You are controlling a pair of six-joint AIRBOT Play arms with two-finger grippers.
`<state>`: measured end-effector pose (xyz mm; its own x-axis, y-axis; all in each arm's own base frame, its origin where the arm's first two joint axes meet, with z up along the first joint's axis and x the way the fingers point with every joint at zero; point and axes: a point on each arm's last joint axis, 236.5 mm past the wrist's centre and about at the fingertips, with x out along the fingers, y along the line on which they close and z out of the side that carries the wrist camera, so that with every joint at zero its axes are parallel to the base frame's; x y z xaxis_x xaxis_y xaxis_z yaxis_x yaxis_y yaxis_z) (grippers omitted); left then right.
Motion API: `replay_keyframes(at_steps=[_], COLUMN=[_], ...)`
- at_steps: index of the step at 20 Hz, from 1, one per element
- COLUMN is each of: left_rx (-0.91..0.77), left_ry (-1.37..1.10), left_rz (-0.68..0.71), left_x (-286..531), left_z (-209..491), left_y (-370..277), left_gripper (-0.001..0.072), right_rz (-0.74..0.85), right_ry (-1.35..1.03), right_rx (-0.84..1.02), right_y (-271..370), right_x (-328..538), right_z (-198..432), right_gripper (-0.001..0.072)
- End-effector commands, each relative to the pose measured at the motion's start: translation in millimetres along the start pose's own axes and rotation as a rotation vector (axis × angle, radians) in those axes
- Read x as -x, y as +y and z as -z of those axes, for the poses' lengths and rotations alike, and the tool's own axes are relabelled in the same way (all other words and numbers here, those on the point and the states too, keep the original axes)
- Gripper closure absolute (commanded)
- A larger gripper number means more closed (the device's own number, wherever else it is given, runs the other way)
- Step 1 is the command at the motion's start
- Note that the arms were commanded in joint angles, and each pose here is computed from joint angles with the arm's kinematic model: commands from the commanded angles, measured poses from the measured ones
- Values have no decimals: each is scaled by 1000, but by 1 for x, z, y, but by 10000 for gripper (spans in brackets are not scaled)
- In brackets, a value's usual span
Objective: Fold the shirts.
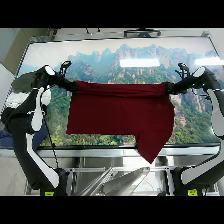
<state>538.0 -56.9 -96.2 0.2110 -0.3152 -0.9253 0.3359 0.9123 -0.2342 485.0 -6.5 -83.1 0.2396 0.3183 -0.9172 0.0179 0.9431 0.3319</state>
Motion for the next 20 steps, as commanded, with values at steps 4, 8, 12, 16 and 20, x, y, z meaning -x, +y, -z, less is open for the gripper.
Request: replay_keyframes(at_steps=[4, 8, 12, 16, 20], left_rx=[-21, -37, 11, 120, 314], left_ry=[19, 76, 108, 193, 343], left_rz=[-36, 1, 19, 43, 107], left_x=[-3, 11, 66, 94, 95], left_z=[4, 9, 6, 59, 168], left_y=[5, -9, -21, -8, 1], left_gripper=[695, 413, 414, 414, 414], right_rz=[62, 49, 50, 48, 55], right_ry=[-15, 30, -25, 32, 43], right_rx=[-4, -24, -25, -69, -197], right_y=[-8, -3, 8, 0, -9], right_x=[-4, 3, 54, 100, 122], right_z=[-4, 6, -1, 44, 122], right_gripper=[683, 227, 229, 308, 343])
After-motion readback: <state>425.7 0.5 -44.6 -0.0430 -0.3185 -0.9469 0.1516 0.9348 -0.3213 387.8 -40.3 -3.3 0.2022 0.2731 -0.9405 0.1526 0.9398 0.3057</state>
